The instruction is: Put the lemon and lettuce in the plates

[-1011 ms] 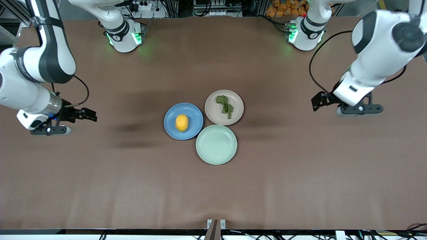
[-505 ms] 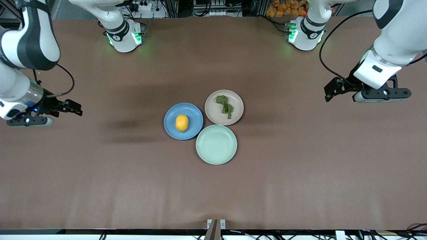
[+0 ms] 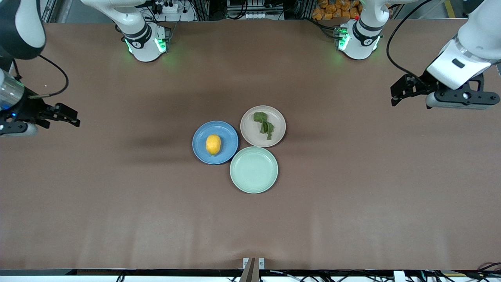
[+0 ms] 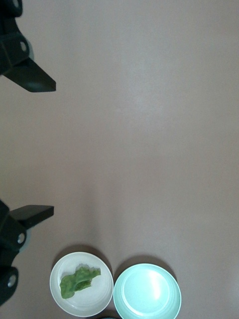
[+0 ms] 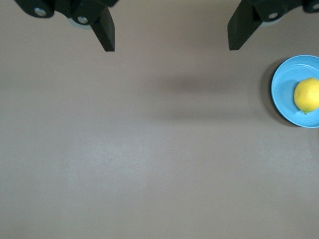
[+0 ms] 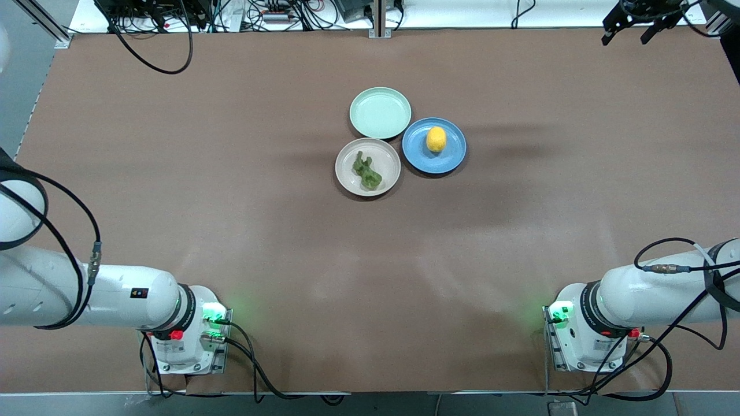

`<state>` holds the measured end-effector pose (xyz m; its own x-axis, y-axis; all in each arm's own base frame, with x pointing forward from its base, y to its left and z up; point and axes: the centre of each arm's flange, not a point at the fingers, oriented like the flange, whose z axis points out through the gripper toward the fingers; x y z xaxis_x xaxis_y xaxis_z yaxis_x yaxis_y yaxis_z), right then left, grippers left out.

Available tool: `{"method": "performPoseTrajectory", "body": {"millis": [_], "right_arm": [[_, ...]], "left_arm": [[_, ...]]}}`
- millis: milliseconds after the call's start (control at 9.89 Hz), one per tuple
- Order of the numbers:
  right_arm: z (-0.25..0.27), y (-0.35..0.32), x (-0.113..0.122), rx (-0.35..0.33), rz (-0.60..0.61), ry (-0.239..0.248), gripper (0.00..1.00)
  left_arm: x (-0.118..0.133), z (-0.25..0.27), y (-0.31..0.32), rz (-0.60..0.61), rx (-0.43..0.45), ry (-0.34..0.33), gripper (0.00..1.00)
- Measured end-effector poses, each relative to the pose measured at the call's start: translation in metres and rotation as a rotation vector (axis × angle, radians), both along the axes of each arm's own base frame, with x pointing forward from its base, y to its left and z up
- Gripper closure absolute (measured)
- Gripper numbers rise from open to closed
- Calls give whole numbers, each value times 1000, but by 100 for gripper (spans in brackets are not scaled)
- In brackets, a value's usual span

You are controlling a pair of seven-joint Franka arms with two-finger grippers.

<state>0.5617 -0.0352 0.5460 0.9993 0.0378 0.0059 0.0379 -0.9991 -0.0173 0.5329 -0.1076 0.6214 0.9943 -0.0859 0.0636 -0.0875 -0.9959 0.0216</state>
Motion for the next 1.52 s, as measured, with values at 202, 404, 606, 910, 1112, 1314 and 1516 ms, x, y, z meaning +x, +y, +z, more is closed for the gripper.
{"method": "performPoseTrajectory", "body": {"millis": [202,404,606,910,1112,1314,1516], "right_arm": [[24,2,-1,-17,9,7,0],[53,3,-1,-21,12,-27,0],[78,3,-3,-22,13,-41,0],[84,1,-9,-19,8,5,0],[80,1,-9,-18,8,29,0],[81,3,-2,-21,11,24,0],[81,3,4,-23,11,22,0]], "left_arm": [[-5,13,6,6,12,23,0],[-7,24,11,12,25,27,0],[-10,40,16,21,24,25,0],[-10,41,21,30,26,43,0],[-10,42,21,28,27,47,0],[-11,46,21,26,27,43,0],[-12,50,19,21,19,40,0]]}}
